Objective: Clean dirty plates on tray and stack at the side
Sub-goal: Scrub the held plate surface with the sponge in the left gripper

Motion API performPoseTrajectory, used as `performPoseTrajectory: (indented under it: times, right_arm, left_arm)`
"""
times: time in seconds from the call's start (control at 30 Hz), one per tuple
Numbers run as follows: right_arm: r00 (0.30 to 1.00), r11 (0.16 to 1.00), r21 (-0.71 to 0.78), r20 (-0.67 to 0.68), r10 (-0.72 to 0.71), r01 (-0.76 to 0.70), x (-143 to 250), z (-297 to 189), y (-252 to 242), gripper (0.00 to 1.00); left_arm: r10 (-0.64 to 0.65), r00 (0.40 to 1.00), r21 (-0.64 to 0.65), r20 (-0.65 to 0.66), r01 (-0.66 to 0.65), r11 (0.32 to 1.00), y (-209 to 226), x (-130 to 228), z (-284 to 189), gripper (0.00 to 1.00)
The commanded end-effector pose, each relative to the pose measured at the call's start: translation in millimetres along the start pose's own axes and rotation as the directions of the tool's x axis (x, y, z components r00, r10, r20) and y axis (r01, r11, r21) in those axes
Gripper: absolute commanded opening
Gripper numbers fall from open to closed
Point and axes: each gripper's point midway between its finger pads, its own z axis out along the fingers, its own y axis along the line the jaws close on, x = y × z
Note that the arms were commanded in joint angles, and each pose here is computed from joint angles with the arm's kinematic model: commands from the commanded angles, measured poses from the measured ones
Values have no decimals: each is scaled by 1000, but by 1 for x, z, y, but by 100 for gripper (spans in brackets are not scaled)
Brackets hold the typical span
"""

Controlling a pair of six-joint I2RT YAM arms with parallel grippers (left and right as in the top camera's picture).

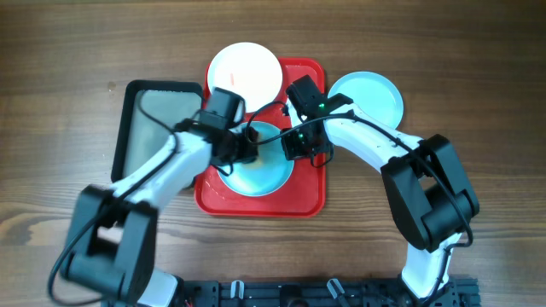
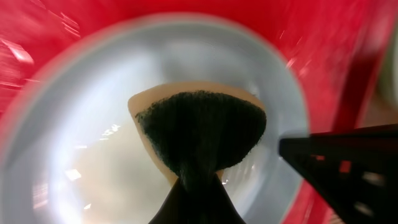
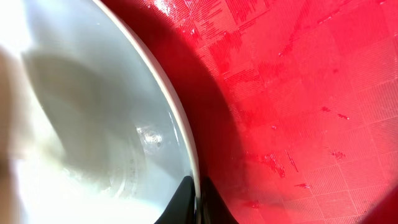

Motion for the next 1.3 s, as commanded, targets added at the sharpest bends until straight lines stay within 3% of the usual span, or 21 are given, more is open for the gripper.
performPoseTrajectory:
  times: [0.0,0.47,0.8,1.1,1.27]
  right_arm:
    - [1000,1000,-4,9,-29,29,-1,-3,4,4]
    - [1000,1000,-4,10,-25,25,-1,-3,4,4]
    - [1000,1000,-4,11,-25,25,-2,-3,4,4]
    - [1000,1000,-4,9,-26,26,-1,-3,4,4]
    - [1000,1000,-5,11,-26,26,-2,-3,4,4]
  left_arm:
    - [-5,997,33,80,2,999,-1,-19,-32,4]
    - [0,1000,-110,1,0,994,22,2,-3,4]
    - [32,999,-303,-19,-36,952,63,5,4,4]
    - [30,998,-315,-60,-48,948,66,14,14,4]
    - [57,990,-235,-126,-86,968,44,31,29,4]
